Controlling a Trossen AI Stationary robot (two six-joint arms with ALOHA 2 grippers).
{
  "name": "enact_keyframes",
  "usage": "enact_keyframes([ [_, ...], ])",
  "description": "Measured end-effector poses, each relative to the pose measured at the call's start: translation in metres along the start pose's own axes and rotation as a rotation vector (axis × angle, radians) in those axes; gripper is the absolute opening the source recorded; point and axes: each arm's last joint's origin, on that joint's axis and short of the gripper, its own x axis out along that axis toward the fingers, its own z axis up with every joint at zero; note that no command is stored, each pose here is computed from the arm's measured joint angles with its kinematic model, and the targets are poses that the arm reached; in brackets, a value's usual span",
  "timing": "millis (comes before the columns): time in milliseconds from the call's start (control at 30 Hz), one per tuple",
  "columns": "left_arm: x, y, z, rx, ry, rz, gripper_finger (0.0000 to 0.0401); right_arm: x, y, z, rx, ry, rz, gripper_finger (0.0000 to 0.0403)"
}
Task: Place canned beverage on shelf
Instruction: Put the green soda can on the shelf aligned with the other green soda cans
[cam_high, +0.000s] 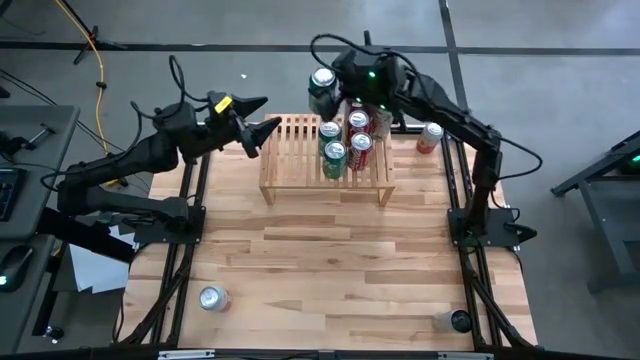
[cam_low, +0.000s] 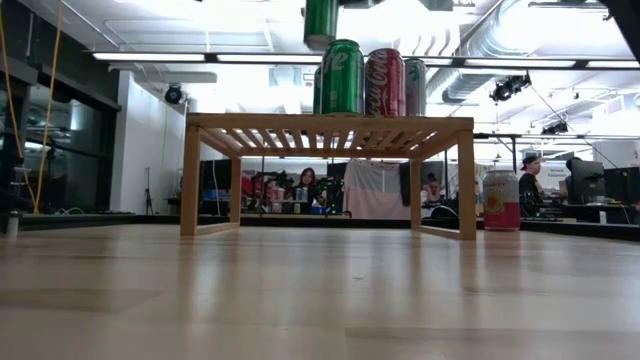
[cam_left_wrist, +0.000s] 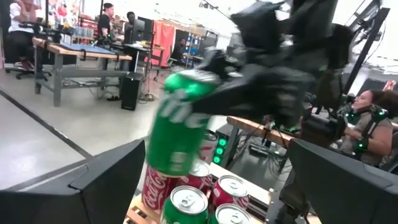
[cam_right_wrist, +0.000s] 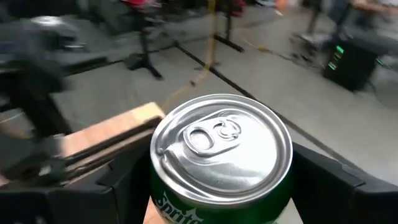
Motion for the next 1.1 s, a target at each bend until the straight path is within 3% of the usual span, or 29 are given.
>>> enact_keyframes([
  [200,0.001,0.0,-0.001,-0.012,0.002,-0.001,0.0388,0.039,-0.011,-0.019,0.023,0.071,-0.169,0.0291],
  [433,0.001,0.0,-0.001,-0.043,0.005,0.0,0.0388,0.067,-0.01,-0.039,0.091,0.159,-0.212,0.0291],
  [800,0.001,0.0,-0.001,-0.043,0.006,0.0,0.0388,0.077,-0.02,-0.057,0.19,0.262,-0.333,0.0291],
  [1100,0.001,0.0,-0.003,-0.02,0.022,0.004,0.0388,0.082,-0.018,-0.064,0.199,0.284,-0.334,0.0291],
])
